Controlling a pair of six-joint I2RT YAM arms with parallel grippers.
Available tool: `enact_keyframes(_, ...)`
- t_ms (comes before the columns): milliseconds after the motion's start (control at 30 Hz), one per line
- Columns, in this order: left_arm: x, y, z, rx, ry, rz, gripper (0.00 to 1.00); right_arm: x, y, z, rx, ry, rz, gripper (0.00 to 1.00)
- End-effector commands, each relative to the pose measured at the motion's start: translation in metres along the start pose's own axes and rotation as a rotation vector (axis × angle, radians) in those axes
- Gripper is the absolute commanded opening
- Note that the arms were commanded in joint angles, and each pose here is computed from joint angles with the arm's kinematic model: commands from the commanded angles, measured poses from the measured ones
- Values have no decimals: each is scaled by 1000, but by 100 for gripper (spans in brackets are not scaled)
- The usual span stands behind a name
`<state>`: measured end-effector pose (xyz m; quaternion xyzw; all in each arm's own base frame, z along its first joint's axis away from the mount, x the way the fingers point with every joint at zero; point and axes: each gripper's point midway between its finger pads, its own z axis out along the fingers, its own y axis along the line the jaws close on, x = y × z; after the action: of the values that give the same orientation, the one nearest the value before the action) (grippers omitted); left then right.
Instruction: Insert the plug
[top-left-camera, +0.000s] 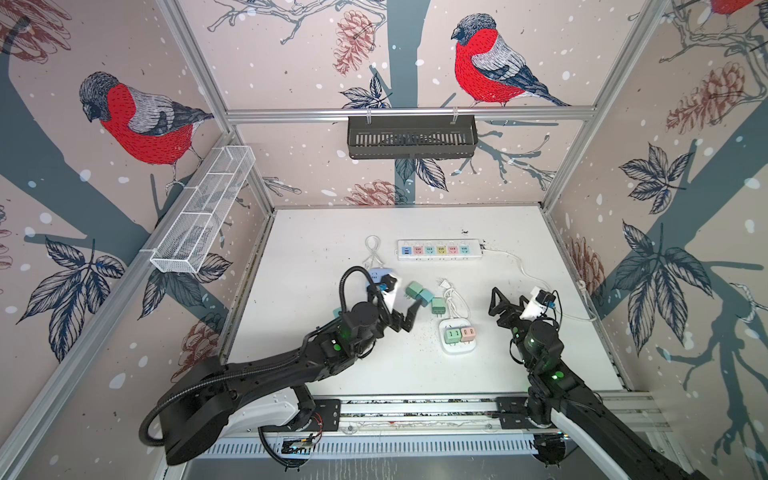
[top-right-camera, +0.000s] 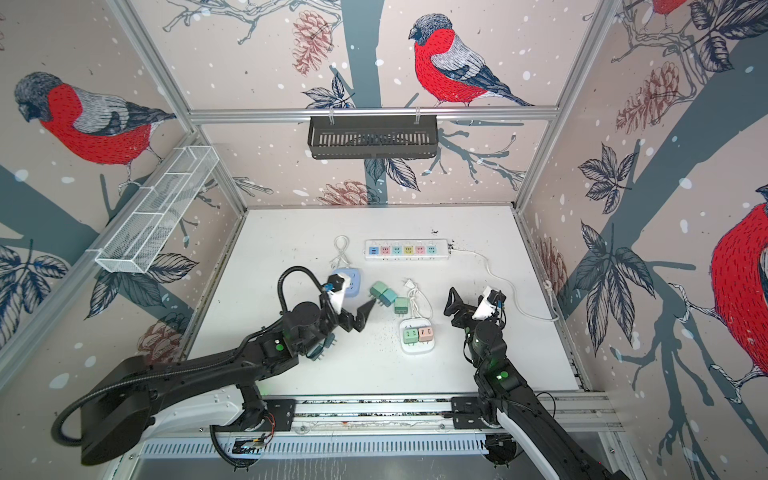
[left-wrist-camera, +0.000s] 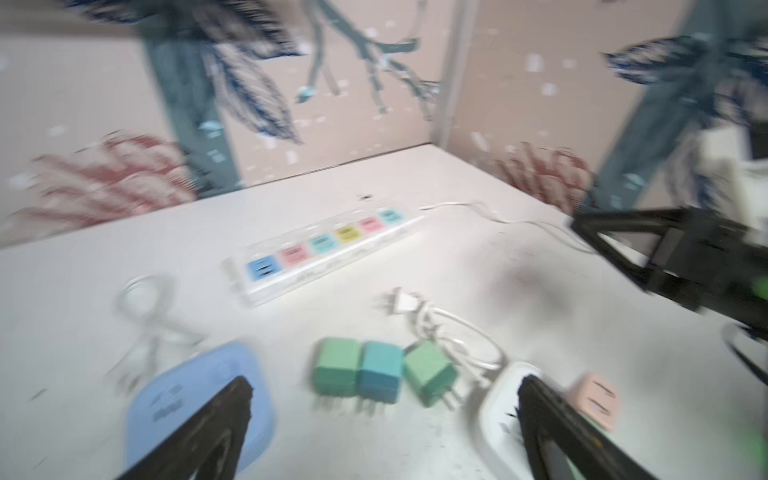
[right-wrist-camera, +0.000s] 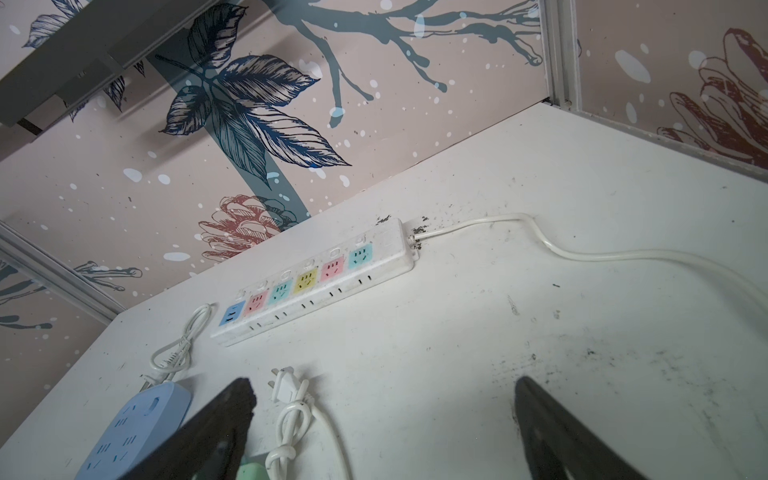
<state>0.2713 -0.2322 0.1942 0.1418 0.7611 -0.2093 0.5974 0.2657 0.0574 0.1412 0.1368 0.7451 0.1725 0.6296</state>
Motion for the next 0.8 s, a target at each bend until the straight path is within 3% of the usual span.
enact_keyframes(0,4,87,-9,-334,-27,-276,99,-10,6,3,-10,-24,23,96)
enact_keyframes(67,7,116,-13,-466,5,-404,99,-8,6,5,0,-7,22,95)
enact_keyframes(133,4,129,-16,-568,31,-443,99,-5,6,8,8,19,14,95)
enact_keyframes(333,5,137,-8,-665,29,-556,99,0,8,13,16,62,1,94)
enact_keyframes(467,-4,133,11,-642,63,-463,97,0,9,13,11,63,0,94)
enact_keyframes(533,-2,133,27,-634,150,-392,97,0,9,13,8,61,0,94)
enact_keyframes(667,11,131,67,-536,307,-380,95,-1,10,13,5,58,-1,94)
enact_keyframes(767,27,138,89,-592,434,-328,94,-1,9,13,7,56,0,95)
